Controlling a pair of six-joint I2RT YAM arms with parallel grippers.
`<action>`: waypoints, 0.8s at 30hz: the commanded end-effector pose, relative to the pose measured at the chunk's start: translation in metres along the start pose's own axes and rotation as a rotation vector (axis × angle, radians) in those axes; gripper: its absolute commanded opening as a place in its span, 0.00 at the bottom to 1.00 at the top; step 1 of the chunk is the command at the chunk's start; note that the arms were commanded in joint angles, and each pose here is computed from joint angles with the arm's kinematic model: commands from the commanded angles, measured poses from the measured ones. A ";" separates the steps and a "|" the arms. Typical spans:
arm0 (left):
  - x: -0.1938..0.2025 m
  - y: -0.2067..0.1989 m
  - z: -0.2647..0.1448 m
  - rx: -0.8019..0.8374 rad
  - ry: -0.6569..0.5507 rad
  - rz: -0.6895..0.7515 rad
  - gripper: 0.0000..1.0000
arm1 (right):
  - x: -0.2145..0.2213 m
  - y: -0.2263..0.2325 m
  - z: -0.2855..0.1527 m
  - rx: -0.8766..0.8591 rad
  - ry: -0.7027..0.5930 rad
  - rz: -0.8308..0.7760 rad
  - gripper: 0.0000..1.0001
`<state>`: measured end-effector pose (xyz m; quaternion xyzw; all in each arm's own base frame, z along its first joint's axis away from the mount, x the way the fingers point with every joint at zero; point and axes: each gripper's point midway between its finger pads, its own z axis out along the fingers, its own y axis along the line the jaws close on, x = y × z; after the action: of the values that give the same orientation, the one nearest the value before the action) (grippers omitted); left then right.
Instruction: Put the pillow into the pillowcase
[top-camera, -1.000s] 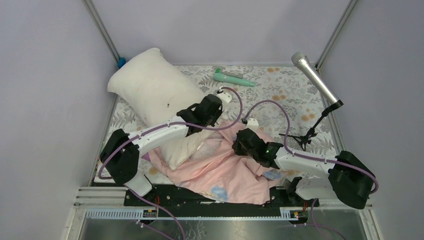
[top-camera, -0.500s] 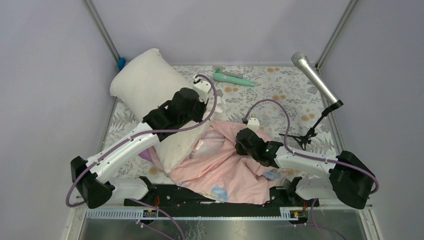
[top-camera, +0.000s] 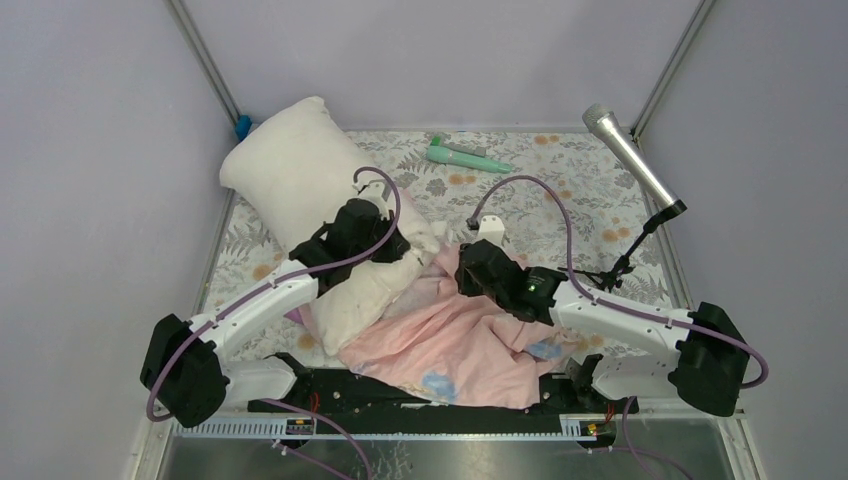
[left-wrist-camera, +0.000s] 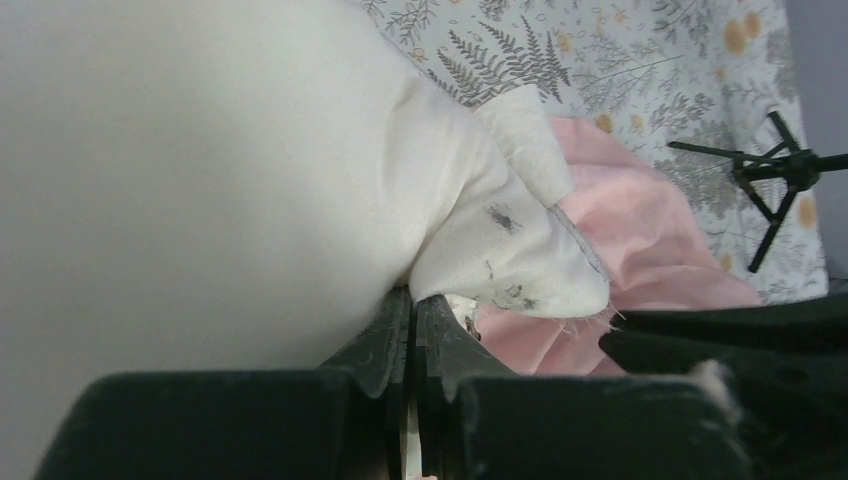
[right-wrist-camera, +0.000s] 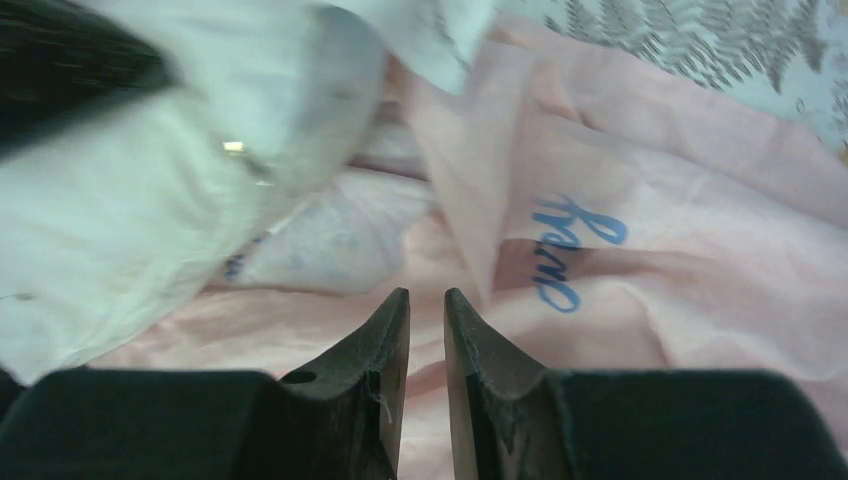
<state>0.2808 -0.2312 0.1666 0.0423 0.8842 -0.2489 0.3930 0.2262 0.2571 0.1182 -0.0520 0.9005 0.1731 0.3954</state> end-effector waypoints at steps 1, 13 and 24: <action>-0.006 -0.012 0.003 0.084 -0.043 -0.131 0.00 | -0.036 0.039 -0.018 -0.046 -0.091 -0.063 0.25; -0.015 0.001 0.002 0.062 -0.056 -0.175 0.00 | 0.011 0.042 0.030 0.022 -0.012 -0.093 0.25; -0.018 -0.001 -0.001 0.086 -0.046 -0.145 0.00 | 0.018 0.015 0.051 0.164 -0.061 -0.111 0.46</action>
<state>0.2853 -0.2345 0.1662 -0.0152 0.8751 -0.3134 0.3684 0.2323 0.2924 0.0725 -0.0909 0.9076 0.0935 0.3992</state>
